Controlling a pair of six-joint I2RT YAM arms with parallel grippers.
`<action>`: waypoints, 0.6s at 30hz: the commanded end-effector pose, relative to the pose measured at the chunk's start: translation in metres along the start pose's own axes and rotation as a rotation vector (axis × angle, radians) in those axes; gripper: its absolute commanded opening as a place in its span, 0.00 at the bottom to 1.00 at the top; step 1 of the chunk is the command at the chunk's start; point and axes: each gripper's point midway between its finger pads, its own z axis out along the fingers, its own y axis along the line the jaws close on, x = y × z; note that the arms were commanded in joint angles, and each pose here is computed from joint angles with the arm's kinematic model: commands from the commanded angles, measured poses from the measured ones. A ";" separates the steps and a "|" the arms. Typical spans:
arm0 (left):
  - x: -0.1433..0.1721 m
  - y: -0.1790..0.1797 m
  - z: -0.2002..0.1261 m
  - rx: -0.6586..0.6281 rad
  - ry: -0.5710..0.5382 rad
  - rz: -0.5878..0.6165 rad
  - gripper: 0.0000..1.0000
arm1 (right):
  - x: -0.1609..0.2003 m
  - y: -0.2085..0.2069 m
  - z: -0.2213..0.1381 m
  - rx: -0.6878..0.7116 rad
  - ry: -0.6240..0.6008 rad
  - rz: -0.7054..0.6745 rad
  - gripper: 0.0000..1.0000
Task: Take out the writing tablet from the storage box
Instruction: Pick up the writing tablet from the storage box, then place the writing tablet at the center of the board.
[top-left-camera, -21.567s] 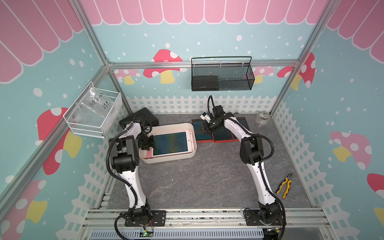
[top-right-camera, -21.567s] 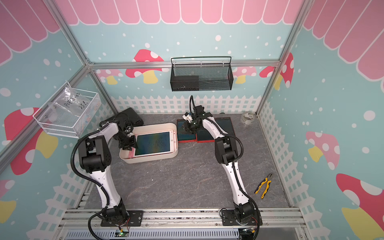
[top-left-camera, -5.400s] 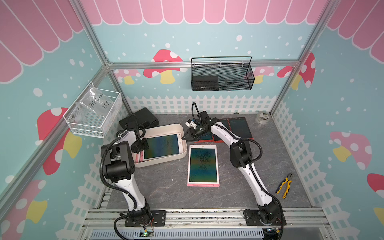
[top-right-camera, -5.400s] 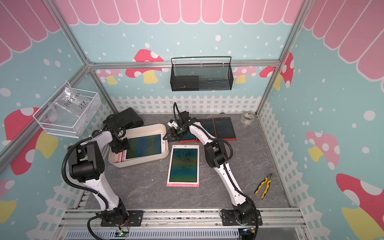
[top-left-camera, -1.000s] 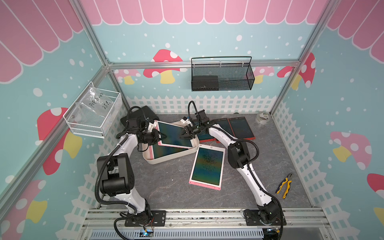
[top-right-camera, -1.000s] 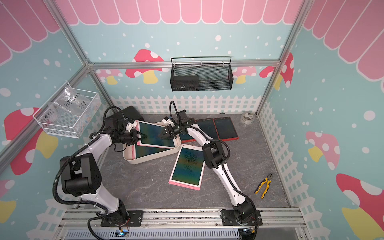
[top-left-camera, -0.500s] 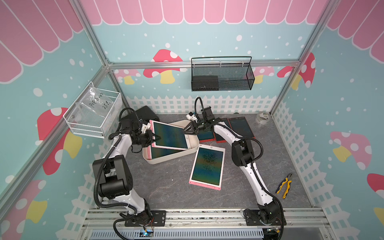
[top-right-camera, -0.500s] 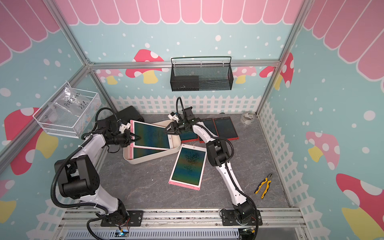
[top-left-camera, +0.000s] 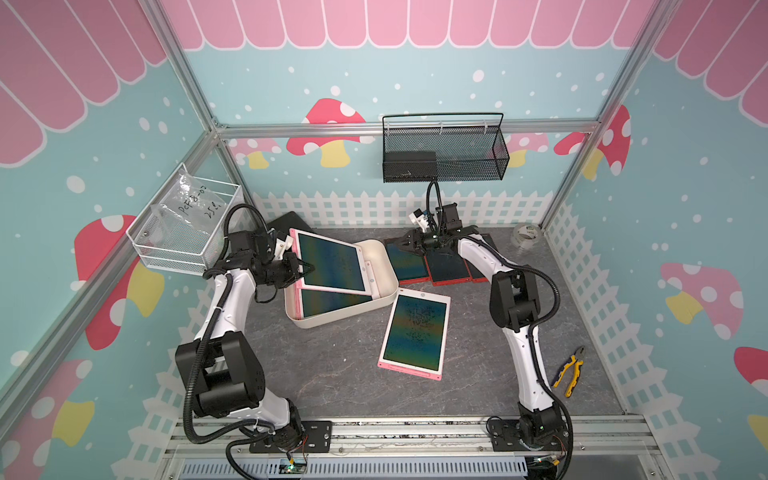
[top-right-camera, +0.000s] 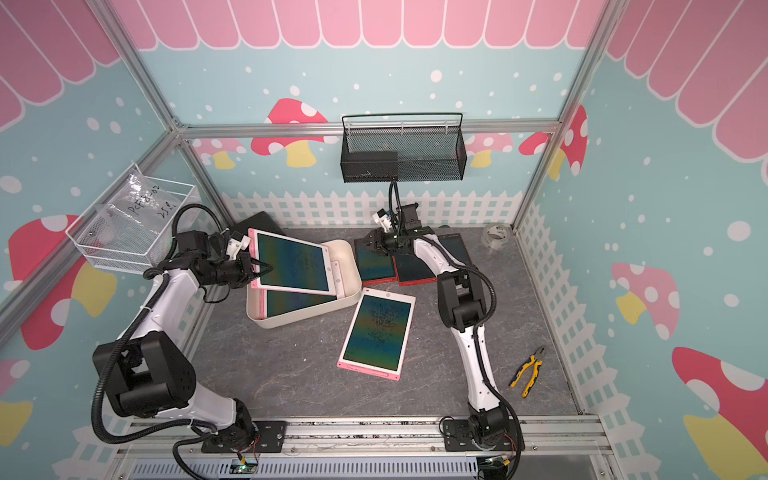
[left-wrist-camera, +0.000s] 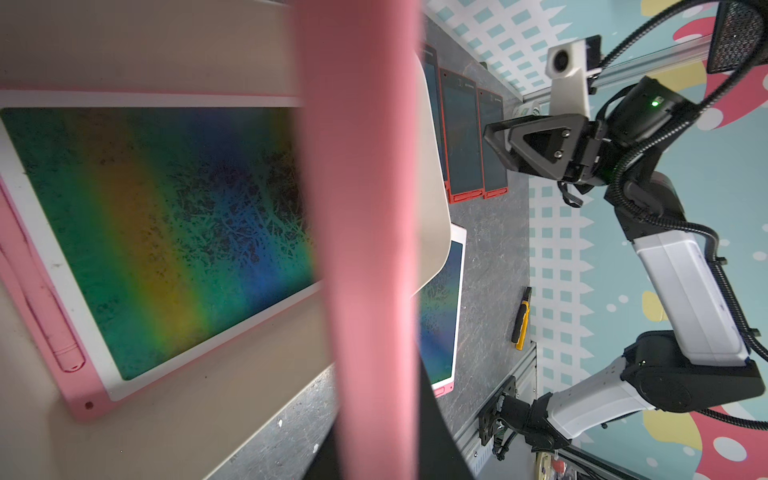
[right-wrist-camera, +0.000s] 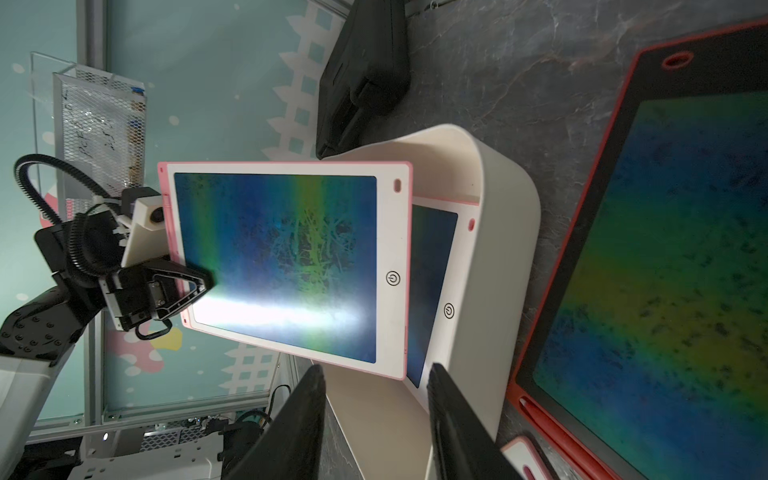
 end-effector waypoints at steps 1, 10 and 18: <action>-0.008 -0.036 -0.022 0.045 -0.057 0.088 0.08 | 0.011 -0.007 0.006 0.027 0.022 0.016 0.43; 0.003 -0.061 -0.022 0.061 -0.057 0.085 0.08 | 0.025 -0.006 -0.001 0.047 0.028 0.020 0.43; -0.001 -0.090 -0.011 0.093 -0.157 0.000 0.10 | 0.048 0.014 -0.045 -0.010 -0.072 0.083 0.44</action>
